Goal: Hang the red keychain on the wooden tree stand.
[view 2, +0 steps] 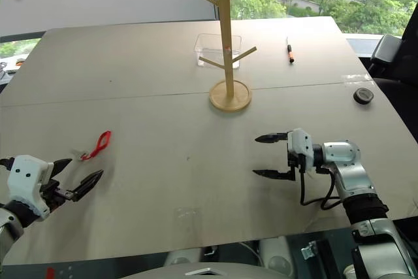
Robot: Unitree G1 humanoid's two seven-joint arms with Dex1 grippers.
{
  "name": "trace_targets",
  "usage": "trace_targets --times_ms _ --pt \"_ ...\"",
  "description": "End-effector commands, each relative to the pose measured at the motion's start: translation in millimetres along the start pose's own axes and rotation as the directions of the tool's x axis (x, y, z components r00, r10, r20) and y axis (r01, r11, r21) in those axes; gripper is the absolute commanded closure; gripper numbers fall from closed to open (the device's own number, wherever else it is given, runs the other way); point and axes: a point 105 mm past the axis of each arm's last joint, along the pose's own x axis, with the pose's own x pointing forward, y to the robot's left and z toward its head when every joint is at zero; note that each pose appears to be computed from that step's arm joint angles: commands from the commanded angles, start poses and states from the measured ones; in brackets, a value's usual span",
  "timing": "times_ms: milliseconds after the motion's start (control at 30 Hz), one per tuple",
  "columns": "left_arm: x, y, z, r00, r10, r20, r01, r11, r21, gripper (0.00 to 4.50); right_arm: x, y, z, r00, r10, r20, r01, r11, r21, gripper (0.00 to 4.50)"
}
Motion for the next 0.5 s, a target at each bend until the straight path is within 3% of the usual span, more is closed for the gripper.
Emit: trace_targets --times_ms 33,500 --pt "5 8 11 1.0 0.008 0.024 -0.009 0.999 0.053 0.0 -2 -2 7 1.0 -0.005 0.013 0.006 0.999 -0.036 0.06" --pt "37 12 -3 0.998 -0.04 -0.049 0.039 0.999 -0.017 0.0 -8 -7 12 0.996 -0.089 0.01 0.089 0.995 -0.046 0.06"
